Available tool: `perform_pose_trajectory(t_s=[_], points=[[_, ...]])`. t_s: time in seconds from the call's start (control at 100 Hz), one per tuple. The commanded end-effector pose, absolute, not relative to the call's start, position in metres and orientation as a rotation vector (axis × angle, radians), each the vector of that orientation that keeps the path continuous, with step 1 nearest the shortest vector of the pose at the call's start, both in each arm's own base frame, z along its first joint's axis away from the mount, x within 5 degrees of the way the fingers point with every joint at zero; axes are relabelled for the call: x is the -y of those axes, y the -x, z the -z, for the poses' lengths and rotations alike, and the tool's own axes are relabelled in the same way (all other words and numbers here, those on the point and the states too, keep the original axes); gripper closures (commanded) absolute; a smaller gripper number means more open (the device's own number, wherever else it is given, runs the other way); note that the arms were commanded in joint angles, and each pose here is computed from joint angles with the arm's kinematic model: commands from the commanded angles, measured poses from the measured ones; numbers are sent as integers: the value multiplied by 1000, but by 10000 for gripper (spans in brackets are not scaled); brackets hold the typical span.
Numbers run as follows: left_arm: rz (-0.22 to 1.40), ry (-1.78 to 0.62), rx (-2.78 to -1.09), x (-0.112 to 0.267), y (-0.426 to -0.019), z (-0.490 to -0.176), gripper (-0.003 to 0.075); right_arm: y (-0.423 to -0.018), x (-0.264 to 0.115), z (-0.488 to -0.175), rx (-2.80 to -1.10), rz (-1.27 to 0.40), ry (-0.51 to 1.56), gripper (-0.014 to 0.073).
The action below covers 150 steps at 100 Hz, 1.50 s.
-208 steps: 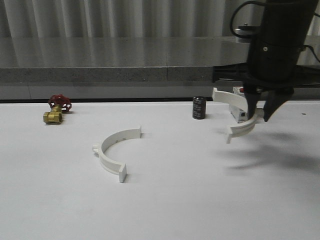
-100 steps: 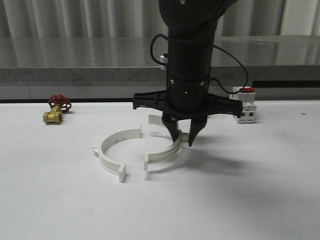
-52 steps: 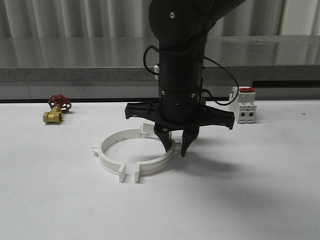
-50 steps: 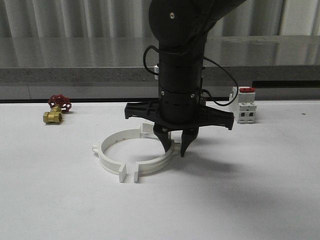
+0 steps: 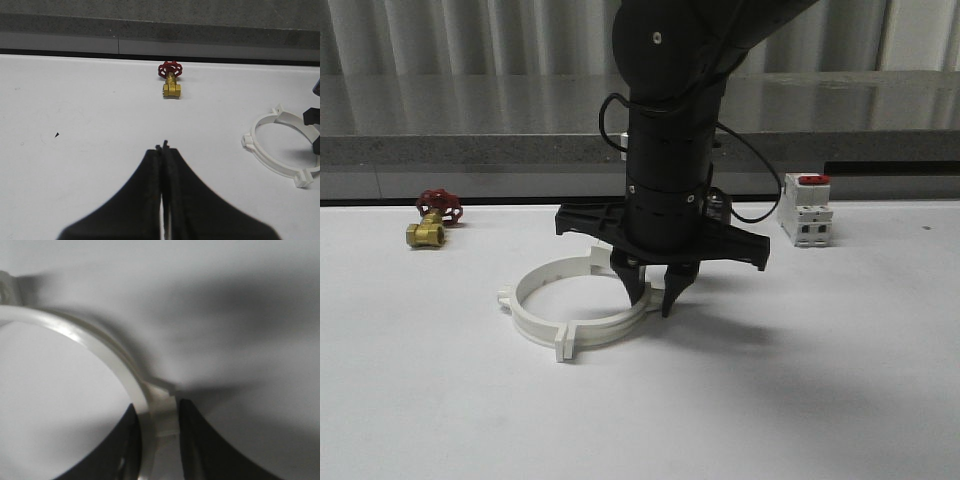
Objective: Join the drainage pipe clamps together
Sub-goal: 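Open the right gripper and raise it away from the joined ring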
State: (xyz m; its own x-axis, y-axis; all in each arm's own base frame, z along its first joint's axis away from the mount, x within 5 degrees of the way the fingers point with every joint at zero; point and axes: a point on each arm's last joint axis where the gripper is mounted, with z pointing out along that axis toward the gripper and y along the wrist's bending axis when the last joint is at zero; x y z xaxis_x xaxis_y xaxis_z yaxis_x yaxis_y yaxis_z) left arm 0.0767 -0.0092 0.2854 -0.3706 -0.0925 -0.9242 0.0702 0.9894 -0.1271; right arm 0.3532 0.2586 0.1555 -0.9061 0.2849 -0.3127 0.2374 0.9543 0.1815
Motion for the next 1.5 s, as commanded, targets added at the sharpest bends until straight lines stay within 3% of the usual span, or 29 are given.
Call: perform_pose_trajectory(t_s=[0.0, 0.23, 0.3, 0.72, 1.07, 1.31, 1.49], points=[[179, 15, -1845, 10, -79, -300, 740, -356, -262, -182, -2700, -285, -375, 482], [179, 15, -1845, 10, -79, -300, 740, -356, -262, -181, -2702, -281, -371, 214], [179, 15, -1845, 10, -79, -300, 740, -356, -262, -181, -2703, -279, -362, 170], [179, 15, -1845, 10, -79, -300, 740, -355, -255, -187, -2705, -185, -309, 165], [179, 15, -1845, 10, -79, -300, 740, -353, -238, -253, -2559, -228, -109, 165], [179, 15, -1845, 10, -79, -300, 740, -349, -203, -297, -2474, -163, -36, 165], [179, 15, -1845, 10, -79, -300, 740, -335, -167, -309, -2441, -89, -37, 165]])
